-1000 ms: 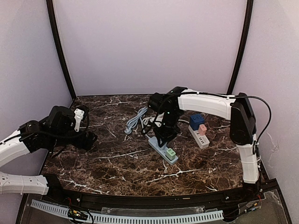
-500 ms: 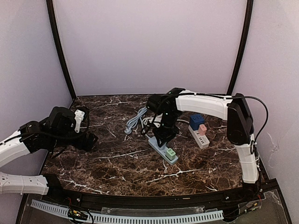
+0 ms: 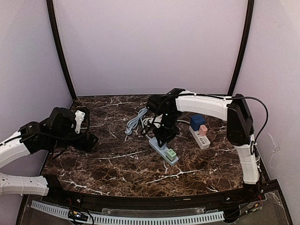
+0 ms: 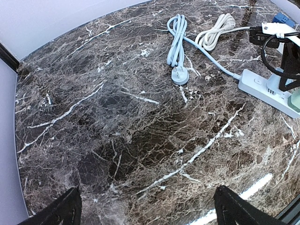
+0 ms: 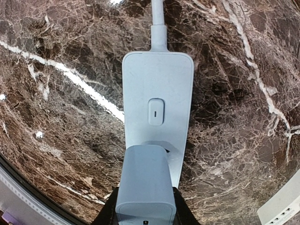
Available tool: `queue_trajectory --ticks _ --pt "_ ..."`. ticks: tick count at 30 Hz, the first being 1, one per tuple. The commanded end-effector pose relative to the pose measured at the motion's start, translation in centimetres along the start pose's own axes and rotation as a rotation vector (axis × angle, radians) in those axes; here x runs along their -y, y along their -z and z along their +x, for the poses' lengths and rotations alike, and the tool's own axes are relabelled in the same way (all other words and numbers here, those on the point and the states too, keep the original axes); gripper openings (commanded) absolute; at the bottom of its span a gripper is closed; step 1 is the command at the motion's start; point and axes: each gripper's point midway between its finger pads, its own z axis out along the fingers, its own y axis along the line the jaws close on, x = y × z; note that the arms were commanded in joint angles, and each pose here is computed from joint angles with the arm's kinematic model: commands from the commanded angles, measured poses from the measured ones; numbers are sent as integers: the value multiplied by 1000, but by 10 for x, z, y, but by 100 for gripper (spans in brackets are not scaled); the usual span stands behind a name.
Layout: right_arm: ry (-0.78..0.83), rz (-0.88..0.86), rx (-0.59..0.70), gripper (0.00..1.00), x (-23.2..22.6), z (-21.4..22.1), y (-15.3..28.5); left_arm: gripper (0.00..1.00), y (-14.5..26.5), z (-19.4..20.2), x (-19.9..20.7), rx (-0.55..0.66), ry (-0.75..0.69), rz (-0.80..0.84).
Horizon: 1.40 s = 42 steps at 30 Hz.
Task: Insert the plug
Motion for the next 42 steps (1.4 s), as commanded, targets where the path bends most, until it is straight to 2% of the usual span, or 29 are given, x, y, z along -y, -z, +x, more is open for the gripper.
queue_trajectory --ticks 1,42 --pt "21 2 16 0 -3 -6 -1 99 -2 9 -2 -20 6 -4" --pt "-31 195 -112 0 14 18 -35 99 -5 2 3 -21 -3 10"
